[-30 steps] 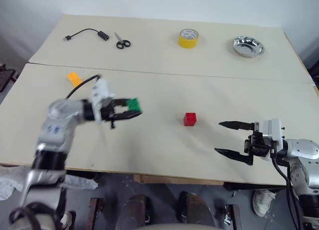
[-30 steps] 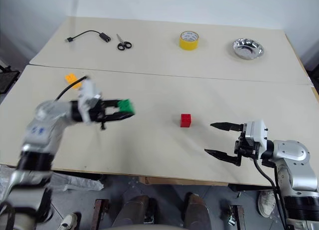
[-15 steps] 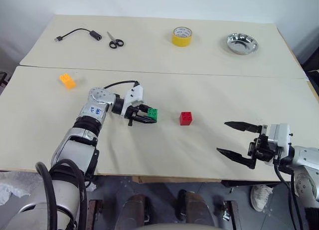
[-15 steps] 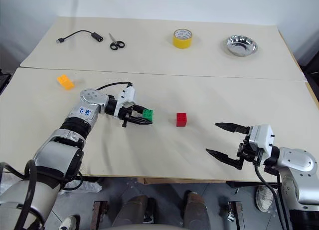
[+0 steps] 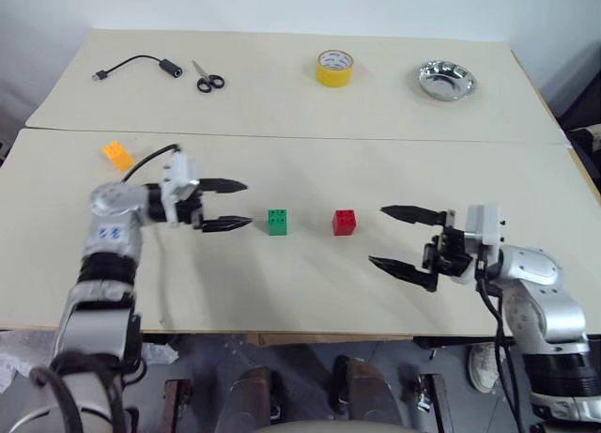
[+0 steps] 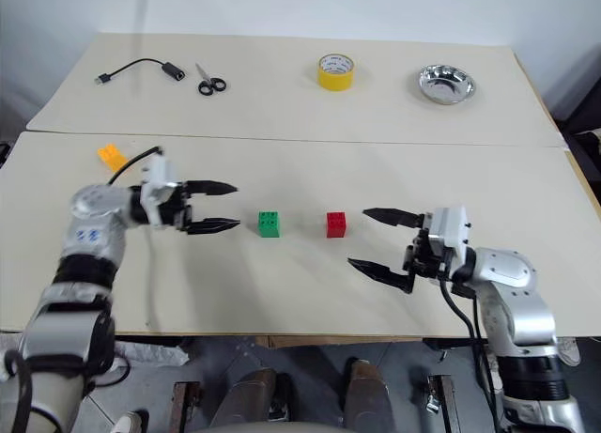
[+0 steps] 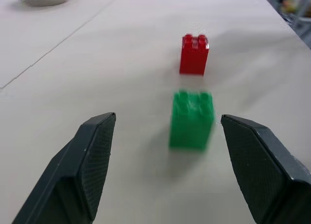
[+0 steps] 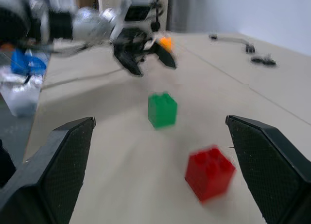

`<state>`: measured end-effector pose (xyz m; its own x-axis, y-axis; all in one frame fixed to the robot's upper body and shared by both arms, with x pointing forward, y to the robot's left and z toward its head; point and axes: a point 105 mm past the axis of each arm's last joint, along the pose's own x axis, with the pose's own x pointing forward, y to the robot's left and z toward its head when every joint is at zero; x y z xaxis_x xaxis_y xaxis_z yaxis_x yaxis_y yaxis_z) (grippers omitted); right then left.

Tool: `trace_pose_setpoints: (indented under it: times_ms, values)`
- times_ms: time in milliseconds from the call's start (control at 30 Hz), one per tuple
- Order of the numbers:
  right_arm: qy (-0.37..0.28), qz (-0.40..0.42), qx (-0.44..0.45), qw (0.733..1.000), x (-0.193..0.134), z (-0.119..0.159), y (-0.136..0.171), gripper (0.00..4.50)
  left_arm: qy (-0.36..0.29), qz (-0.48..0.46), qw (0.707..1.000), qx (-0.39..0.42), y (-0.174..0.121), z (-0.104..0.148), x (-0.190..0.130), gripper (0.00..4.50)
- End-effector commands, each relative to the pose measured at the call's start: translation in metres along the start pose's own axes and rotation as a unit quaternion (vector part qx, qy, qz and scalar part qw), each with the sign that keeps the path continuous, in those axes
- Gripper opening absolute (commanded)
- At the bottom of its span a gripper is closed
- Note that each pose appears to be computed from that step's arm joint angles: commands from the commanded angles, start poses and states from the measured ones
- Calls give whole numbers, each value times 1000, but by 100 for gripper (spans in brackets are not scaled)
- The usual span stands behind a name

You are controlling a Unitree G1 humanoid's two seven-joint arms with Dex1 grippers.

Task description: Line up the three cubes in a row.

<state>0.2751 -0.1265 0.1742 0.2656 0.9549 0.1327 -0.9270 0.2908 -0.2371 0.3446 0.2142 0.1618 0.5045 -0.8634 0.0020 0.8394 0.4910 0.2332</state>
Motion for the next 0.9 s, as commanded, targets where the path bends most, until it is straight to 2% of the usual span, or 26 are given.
trace_pose_setpoints:
  times_ms: [33,200,267,333,400,467,567,633,700,800,900]
  values:
    - [-35,27,-5,999,31,5,4,450,-88,299,950,6,21,28,-96,449]
    - [-57,45,-26,997,49,14,6,450,-18,436,900,-4,-20,2,-154,449]
    - [-66,59,-31,996,54,19,9,450,22,506,862,-19,-31,-13,-181,449]
    - [-71,70,-34,994,57,24,10,450,34,557,829,-36,-43,-19,-197,449]
    - [-71,75,-36,994,58,25,8,450,38,579,813,-45,-49,-21,-200,449]
    - [-70,72,-38,994,57,24,6,450,9,588,807,-51,-49,-13,-191,449]
    - [-64,55,-42,996,55,22,-2,450,8,577,815,-64,-33,-8,-162,449]
    - [-57,13,-47,997,56,20,-14,450,8,581,811,-69,-12,-4,-142,449]
    - [-68,-30,-62,995,57,24,-26,450,18,599,796,-82,8,-7,-131,449]
    - [-46,-91,-91,991,56,21,-43,450,39,622,775,-106,39,-14,-116,449]
    - [-61,-120,-106,985,54,26,-49,450,37,661,735,-146,68,-19,-106,449]
